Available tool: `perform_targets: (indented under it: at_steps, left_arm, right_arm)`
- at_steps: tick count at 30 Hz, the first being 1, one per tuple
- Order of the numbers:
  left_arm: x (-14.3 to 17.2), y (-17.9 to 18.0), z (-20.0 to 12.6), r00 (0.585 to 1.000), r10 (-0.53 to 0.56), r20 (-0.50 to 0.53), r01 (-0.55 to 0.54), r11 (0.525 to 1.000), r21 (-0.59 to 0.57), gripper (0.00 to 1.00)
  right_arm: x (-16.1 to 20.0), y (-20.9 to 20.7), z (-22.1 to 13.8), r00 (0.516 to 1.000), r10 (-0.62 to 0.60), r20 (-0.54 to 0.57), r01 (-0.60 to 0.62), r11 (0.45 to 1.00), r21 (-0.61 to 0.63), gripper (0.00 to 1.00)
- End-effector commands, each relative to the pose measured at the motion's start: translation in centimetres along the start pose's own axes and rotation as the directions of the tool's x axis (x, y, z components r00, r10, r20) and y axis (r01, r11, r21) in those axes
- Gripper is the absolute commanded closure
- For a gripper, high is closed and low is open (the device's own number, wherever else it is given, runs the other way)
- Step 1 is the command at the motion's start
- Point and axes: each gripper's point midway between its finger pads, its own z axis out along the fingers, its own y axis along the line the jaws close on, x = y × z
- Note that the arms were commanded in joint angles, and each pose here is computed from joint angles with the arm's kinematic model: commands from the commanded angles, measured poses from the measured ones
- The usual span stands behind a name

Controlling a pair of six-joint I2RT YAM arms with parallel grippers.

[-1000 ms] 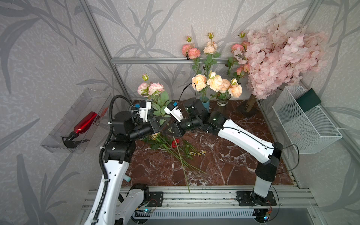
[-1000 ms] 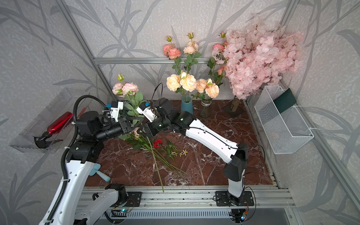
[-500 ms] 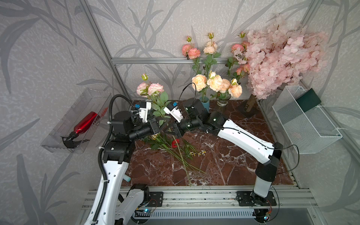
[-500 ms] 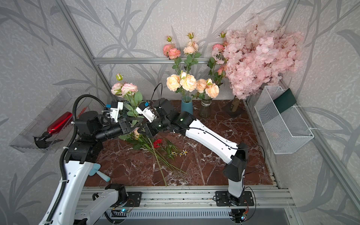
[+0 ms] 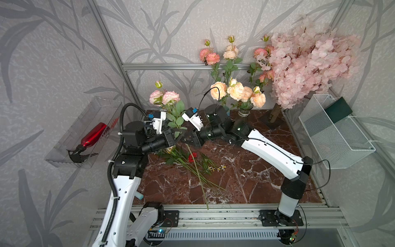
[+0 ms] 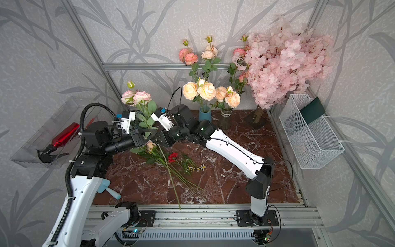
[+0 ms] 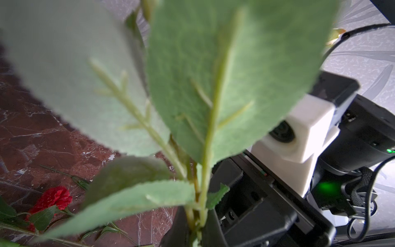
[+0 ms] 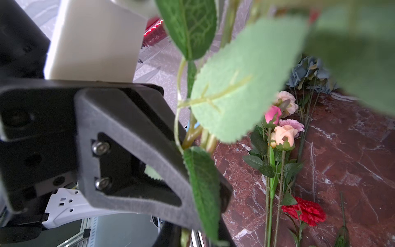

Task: Place the pink flowers into the vase
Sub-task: Pick up the flower at the center of the board.

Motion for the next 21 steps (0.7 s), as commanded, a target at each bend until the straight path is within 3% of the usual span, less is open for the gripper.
perform_targets:
  at_steps: [1, 6, 9, 10, 12, 13, 16, 21]
  left_arm:
    - [-0.3, -1.6, -0.5, 0.999, 0.042, 0.007, -0.042, 0.999, 0.032, 1.0]
    - [-0.5, -1.6, -0.6, 0.999, 0.04, 0.015, -0.04, 0.999, 0.027, 1.0]
    - [-0.7, -1.7, -0.8, 0.999, 0.041, 0.024, -0.041, 0.999, 0.014, 0.97]
    - [-0.8, -1.7, -0.9, 0.999, 0.043, 0.029, -0.044, 0.999, 0.01, 0.84]
    - [-1.0, -1.4, -1.2, 0.998, 0.046, 0.049, -0.044, 0.999, -0.032, 0.36]
    - [-1.1, -1.0, -1.4, 0.997, 0.046, 0.061, -0.043, 0.997, -0.064, 0.17]
    - [-1.4, -0.1, -2.6, 0.991, 0.07, 0.118, -0.051, 0.986, -0.157, 0.01]
    - [-1.6, 1.4, -4.6, 0.98, 0.089, 0.178, -0.032, 0.954, -0.298, 0.01]
  right_arm:
    - [-1.8, 0.4, -1.7, 0.998, -0.019, 0.063, 0.019, 1.0, 0.006, 0.85]
    - [-1.7, 0.5, -1.4, 0.997, 0.001, 0.072, 0.0, 1.0, -0.023, 1.0]
    - [-2.1, 0.7, -1.6, 0.996, -0.009, 0.084, 0.011, 1.0, -0.023, 1.0]
    - [-2.3, 0.8, -1.7, 0.996, -0.017, 0.09, 0.019, 1.0, -0.02, 1.0]
    - [-2.9, 0.8, -2.2, 0.993, -0.031, 0.114, 0.032, 0.999, -0.005, 1.0]
    - [-3.4, 0.9, -2.4, 0.991, -0.042, 0.127, 0.042, 0.999, 0.007, 1.0]
    - [-4.9, 0.7, -3.2, 0.981, -0.085, 0.174, 0.075, 0.995, 0.064, 1.0]
    - [-8.2, 0.7, -4.9, 0.95, -0.2, 0.241, 0.16, 0.971, 0.177, 1.0]
